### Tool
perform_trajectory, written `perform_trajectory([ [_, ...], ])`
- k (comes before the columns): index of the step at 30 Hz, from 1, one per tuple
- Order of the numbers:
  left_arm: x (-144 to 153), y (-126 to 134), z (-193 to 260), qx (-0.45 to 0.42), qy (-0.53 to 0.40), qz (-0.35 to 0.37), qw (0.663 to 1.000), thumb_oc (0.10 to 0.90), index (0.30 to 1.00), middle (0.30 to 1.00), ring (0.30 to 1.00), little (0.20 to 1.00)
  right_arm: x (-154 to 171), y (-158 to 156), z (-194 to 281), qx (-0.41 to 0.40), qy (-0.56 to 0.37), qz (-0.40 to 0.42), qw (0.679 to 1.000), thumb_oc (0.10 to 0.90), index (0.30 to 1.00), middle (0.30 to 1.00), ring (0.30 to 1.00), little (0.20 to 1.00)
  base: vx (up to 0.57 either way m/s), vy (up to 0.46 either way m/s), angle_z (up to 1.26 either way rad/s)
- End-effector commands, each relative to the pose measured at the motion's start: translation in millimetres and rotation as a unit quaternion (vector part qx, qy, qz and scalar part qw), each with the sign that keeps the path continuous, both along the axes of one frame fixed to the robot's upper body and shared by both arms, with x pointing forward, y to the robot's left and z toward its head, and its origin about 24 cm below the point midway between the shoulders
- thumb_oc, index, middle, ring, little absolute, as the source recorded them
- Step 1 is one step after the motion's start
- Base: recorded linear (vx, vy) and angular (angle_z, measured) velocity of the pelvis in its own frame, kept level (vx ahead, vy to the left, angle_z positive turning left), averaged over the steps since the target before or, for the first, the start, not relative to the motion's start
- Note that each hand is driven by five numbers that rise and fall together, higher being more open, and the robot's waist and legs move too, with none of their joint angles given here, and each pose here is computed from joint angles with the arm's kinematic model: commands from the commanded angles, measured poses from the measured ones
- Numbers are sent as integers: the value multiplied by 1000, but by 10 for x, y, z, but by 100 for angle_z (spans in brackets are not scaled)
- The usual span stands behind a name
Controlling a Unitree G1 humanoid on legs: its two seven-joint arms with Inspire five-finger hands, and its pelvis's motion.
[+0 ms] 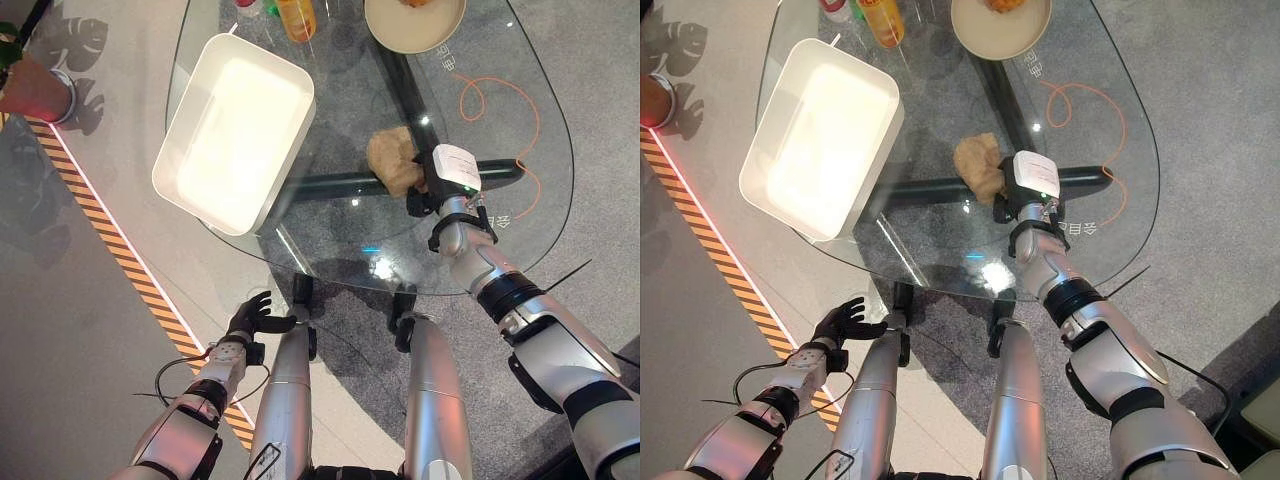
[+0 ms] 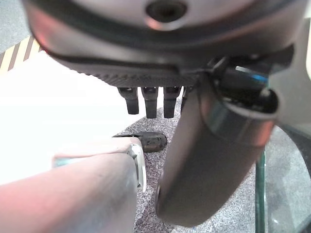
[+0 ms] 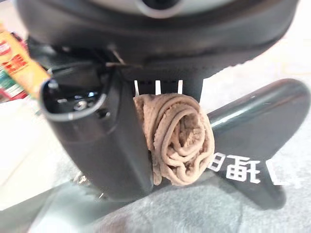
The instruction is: Wipe the table with a cloth and put it in the basket.
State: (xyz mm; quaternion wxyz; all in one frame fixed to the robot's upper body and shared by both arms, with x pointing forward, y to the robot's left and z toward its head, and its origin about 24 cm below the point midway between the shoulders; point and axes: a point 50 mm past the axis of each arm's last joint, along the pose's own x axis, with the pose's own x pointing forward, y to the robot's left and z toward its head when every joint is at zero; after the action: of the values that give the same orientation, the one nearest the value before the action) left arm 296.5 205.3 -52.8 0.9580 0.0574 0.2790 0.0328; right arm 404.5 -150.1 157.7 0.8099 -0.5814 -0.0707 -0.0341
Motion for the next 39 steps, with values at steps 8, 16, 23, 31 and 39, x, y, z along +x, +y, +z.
perform_trajectory([
  [8, -67, -4, -58, 11, 6, 7, 1000, 800, 900, 900, 900, 900, -265, 957, -132, -51, 43, 248, 966, 100, 300, 300, 300, 200, 1, 0, 1],
  [16, -66, 7, -57, 14, 8, 4, 1000, 800, 900, 900, 900, 900, -384, 1104, -190, -69, 82, 324, 940, 100, 300, 300, 300, 200, 0, 0, 0],
  [23, -58, 35, -43, 14, 8, 1, 1000, 800, 900, 900, 900, 900, -417, 1118, -220, -75, 110, 346, 929, 100, 300, 300, 300, 200, 0, 0, 0],
  [31, -67, 36, -50, 16, 11, 0, 1000, 800, 900, 900, 900, 900, -466, 1150, -267, -84, 140, 368, 915, 100, 300, 300, 300, 200, 0, 0, 0],
  [39, -51, 39, -38, 12, 11, 1, 1000, 800, 900, 900, 900, 900, -372, 1028, -230, -73, 95, 309, 943, 100, 300, 300, 300, 200, 0, 0, 0],
])
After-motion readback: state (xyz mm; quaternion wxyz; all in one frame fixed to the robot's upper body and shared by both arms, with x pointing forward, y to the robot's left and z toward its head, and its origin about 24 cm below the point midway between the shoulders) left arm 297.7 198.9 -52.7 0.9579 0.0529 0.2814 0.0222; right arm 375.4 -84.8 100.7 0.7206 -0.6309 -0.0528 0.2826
